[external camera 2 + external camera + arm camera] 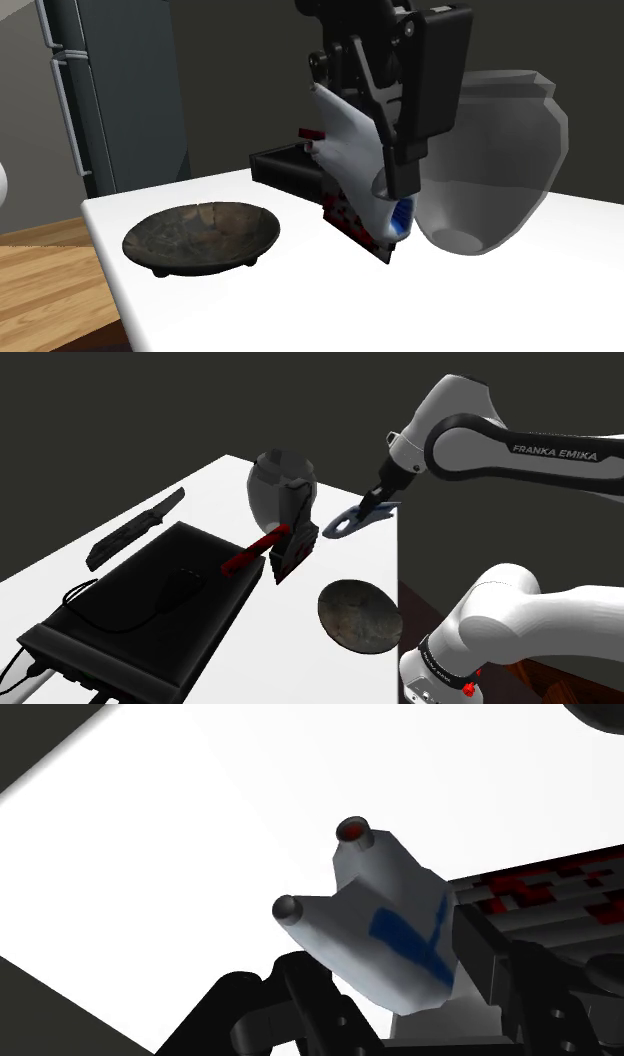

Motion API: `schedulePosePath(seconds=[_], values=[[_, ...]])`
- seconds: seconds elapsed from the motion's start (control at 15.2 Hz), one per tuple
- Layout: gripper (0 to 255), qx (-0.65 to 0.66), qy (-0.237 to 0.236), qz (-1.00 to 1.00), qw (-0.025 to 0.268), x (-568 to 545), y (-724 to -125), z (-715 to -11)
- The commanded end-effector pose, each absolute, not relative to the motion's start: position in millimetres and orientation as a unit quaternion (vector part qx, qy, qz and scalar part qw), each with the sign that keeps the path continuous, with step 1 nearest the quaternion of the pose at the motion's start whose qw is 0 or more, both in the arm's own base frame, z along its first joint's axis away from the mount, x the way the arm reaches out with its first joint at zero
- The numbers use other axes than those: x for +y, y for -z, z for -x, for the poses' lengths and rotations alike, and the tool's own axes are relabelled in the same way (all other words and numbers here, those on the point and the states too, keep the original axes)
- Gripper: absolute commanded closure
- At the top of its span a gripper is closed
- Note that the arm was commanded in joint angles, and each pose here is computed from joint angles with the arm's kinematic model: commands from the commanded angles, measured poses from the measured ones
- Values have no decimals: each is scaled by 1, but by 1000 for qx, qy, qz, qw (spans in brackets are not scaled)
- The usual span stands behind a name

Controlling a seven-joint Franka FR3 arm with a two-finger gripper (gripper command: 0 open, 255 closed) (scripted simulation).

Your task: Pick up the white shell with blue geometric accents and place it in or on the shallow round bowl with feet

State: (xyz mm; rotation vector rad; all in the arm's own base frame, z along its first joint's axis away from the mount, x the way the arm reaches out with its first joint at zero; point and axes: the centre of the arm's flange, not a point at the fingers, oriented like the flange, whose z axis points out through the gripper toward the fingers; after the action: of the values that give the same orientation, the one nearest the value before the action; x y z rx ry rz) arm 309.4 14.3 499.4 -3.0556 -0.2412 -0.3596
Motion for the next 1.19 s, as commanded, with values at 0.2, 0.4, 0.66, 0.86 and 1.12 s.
schedulePosePath(seconds=[0.2,0.4,0.66,0.86,1.12], values=[[255,-78,116,990,28,30,-517,-288],[255,-78,116,990,28,55,-521,-257],[255,-78,116,990,28,88,-527,-216],[255,-78,116,990,28,112,-532,-185],[255,-78,116,990,28,145,-538,-145]])
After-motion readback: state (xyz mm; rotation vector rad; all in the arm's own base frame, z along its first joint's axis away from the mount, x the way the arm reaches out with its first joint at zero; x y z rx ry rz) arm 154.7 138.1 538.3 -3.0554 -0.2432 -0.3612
